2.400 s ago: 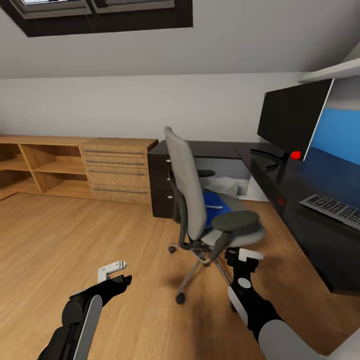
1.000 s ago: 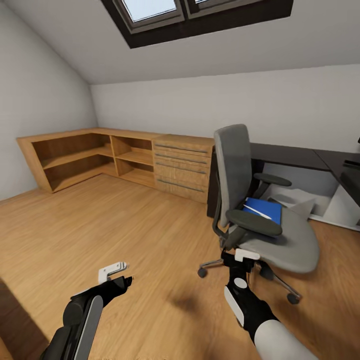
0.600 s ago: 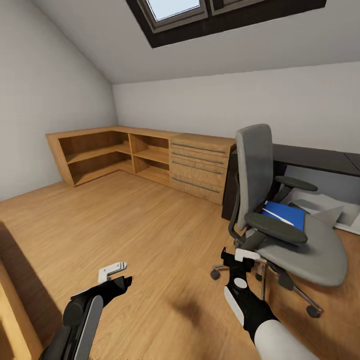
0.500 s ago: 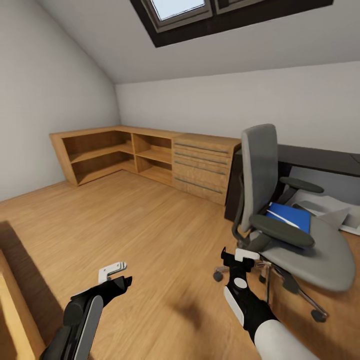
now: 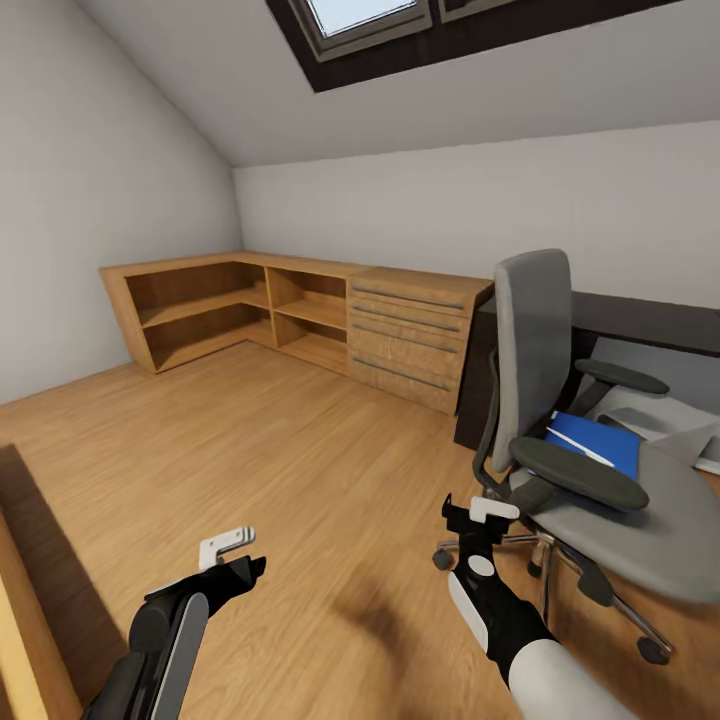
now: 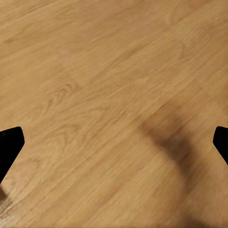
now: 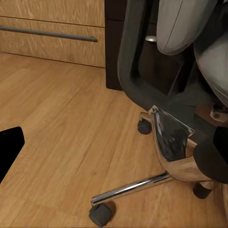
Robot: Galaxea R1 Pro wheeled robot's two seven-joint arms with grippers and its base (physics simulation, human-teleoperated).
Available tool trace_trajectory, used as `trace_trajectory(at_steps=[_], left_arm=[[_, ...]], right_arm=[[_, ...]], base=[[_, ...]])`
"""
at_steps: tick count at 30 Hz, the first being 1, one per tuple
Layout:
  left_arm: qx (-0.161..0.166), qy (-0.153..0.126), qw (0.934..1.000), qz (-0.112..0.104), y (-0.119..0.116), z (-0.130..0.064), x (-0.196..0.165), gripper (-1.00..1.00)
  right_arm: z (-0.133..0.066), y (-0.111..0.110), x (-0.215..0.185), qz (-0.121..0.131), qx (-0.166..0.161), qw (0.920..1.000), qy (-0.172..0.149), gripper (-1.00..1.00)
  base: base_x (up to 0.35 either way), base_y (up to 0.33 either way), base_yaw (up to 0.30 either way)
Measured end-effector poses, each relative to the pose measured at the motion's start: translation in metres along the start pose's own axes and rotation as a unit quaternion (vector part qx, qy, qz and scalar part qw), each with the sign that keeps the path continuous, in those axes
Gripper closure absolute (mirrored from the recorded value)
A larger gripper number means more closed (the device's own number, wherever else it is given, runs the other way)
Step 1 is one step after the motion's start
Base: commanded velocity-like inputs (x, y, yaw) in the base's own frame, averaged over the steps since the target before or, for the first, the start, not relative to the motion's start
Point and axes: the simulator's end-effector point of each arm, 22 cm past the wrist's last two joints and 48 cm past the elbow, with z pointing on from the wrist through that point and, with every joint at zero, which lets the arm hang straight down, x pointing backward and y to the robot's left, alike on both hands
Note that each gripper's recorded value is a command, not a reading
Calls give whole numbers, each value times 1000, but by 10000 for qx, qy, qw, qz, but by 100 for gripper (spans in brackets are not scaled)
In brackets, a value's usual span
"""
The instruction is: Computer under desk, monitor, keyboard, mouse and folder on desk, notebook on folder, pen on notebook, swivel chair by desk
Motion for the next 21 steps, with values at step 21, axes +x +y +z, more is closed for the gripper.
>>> trace_trajectory(at_steps=[21], left_arm=[[-5,9,10000,0,0,0,0,-100]], right_arm=[[0,0,1,0,-12,10000,11,-100]], base=[[-227,0,0]])
